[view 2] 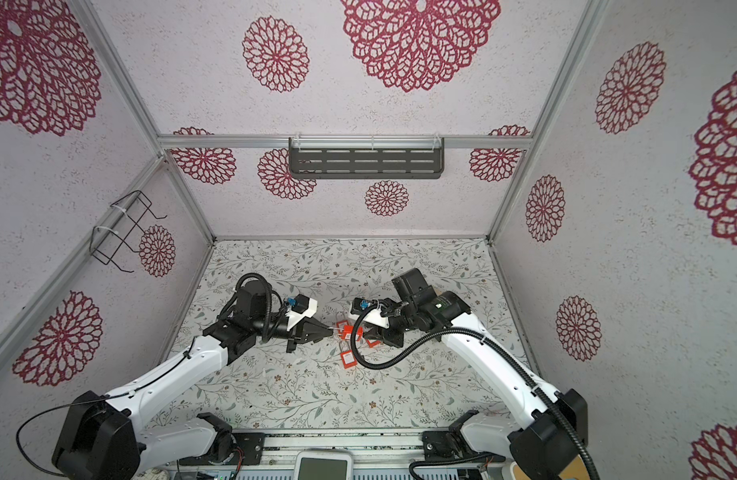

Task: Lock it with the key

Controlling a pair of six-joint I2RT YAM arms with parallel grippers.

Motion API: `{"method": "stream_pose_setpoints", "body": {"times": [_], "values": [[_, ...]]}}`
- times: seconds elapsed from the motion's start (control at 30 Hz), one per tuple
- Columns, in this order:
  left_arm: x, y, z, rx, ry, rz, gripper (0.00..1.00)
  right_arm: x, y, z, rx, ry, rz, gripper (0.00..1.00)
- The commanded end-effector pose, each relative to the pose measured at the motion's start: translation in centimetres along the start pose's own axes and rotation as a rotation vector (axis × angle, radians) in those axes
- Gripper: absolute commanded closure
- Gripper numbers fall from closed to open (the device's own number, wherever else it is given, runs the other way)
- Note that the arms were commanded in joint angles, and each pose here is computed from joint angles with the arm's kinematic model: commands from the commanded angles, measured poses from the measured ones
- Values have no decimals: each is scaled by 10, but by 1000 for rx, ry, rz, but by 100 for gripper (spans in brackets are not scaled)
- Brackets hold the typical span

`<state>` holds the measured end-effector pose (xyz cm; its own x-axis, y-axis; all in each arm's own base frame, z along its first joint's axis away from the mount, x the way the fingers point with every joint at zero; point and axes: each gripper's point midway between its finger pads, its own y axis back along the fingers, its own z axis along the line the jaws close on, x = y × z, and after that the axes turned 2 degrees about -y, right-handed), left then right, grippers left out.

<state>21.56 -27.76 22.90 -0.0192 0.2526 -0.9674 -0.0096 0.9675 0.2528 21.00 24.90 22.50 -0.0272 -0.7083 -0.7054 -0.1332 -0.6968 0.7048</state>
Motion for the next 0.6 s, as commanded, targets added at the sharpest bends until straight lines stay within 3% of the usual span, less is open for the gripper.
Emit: {"method": "stream_pose_setpoints", "body": {"times": [0.0, 0.57], "values": [[-15, 1, -5, 27, -41, -23, 100, -13, 9, 1, -11, 31, -41, 73], [-13, 2, -7, 35, -53, 10, 100, -2, 7, 9, -39, 61, -8, 93]]}}
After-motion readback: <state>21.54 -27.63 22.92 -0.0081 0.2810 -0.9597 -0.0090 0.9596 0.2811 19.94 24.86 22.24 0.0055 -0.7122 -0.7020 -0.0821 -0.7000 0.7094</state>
